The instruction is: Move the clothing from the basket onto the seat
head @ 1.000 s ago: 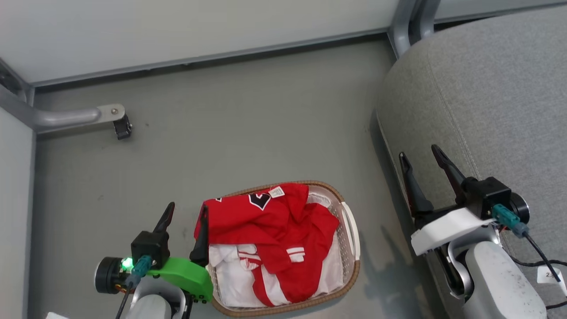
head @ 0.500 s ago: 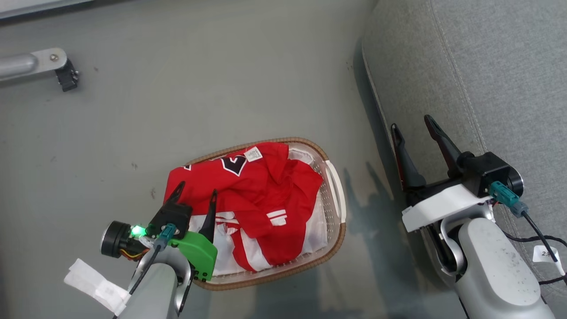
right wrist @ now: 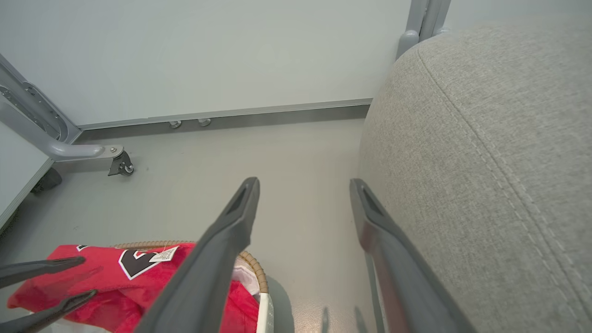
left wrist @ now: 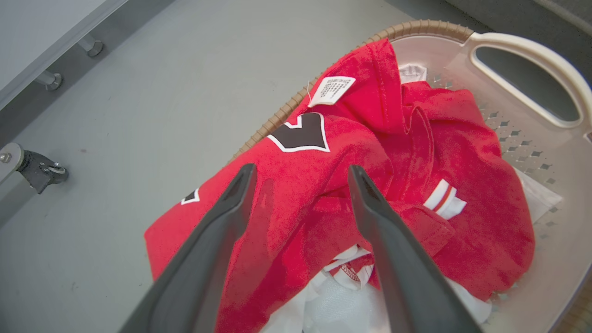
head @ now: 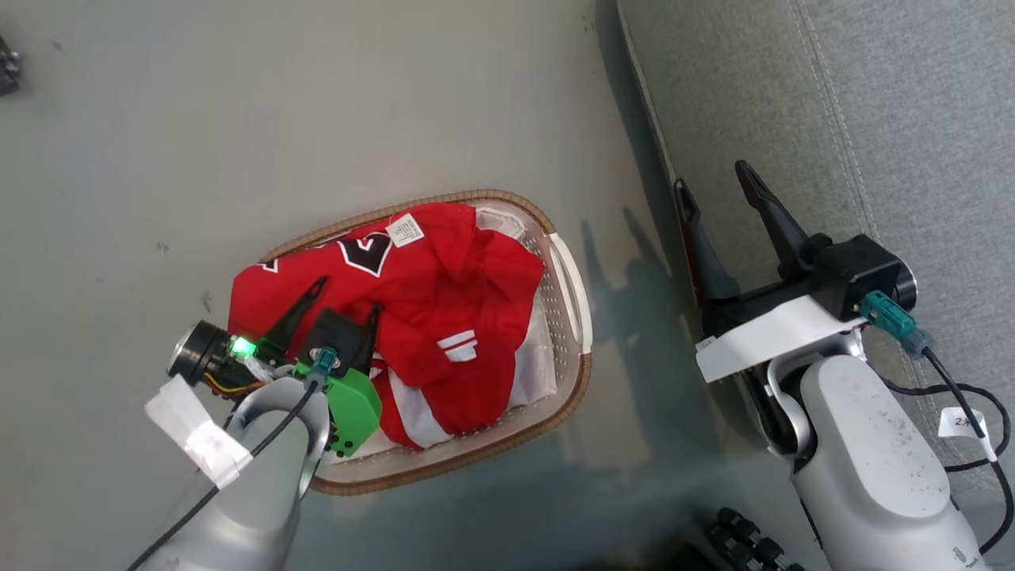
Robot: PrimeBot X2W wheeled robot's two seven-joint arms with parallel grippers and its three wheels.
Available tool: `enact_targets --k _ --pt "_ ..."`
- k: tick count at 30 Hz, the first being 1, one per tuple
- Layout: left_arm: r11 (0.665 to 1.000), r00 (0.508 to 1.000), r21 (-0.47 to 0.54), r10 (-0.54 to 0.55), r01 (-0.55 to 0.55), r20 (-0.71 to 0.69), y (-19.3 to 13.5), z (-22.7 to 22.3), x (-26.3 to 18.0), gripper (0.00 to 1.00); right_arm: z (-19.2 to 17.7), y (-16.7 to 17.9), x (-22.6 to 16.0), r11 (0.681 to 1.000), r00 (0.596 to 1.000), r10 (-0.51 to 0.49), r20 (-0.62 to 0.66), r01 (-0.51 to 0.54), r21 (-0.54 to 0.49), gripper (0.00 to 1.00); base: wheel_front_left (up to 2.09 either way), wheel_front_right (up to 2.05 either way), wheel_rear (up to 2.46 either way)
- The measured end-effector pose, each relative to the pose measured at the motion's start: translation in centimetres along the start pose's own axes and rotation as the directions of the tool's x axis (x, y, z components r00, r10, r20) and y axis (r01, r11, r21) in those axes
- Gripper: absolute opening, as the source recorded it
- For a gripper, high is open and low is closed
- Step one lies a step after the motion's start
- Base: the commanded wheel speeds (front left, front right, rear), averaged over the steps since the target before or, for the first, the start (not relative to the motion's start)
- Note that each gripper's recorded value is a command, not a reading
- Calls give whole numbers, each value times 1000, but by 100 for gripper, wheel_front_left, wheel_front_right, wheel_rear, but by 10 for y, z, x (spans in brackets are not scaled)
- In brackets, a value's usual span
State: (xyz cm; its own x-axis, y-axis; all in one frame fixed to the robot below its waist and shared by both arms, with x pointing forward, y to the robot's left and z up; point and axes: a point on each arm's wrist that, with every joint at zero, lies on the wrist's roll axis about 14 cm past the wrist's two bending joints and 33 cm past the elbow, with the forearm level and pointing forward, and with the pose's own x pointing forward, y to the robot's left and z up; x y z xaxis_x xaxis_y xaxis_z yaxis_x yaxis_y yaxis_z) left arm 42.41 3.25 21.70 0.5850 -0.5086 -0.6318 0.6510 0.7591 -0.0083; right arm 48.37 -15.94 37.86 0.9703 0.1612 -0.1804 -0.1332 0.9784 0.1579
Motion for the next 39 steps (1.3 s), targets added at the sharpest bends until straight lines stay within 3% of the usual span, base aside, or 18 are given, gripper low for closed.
enact_targets --k 6,16,35,36,37,39 --pt "986 993 151 -51 66 -105 0 -33 18 100 -18 -8 5 1000 999 -19 -36 19 8 100 0 0 0" --pt "956 971 251 -97 153 -221 1 -65 45 100 -47 -15 6 999 994 -40 -100 42 16 100 0 0 0" --pt "967 934 67 -219 247 -284 -30 -81 60 100 -68 -13 8 998 989 -30 -144 37 41 100 0 0 0" --pt "967 931 57 -223 249 -288 -31 -81 59 82 -67 -12 8 998 989 -29 -142 36 45 100 0 0 0" --pt "966 930 56 -225 251 -292 -31 -82 58 5 -66 -11 9 998 990 -27 -141 34 44 100 0 0 0" --pt "965 928 52 -232 257 -292 -33 -81 58 0 -65 -11 10 998 990 -26 -137 32 45 100 0 0 0"
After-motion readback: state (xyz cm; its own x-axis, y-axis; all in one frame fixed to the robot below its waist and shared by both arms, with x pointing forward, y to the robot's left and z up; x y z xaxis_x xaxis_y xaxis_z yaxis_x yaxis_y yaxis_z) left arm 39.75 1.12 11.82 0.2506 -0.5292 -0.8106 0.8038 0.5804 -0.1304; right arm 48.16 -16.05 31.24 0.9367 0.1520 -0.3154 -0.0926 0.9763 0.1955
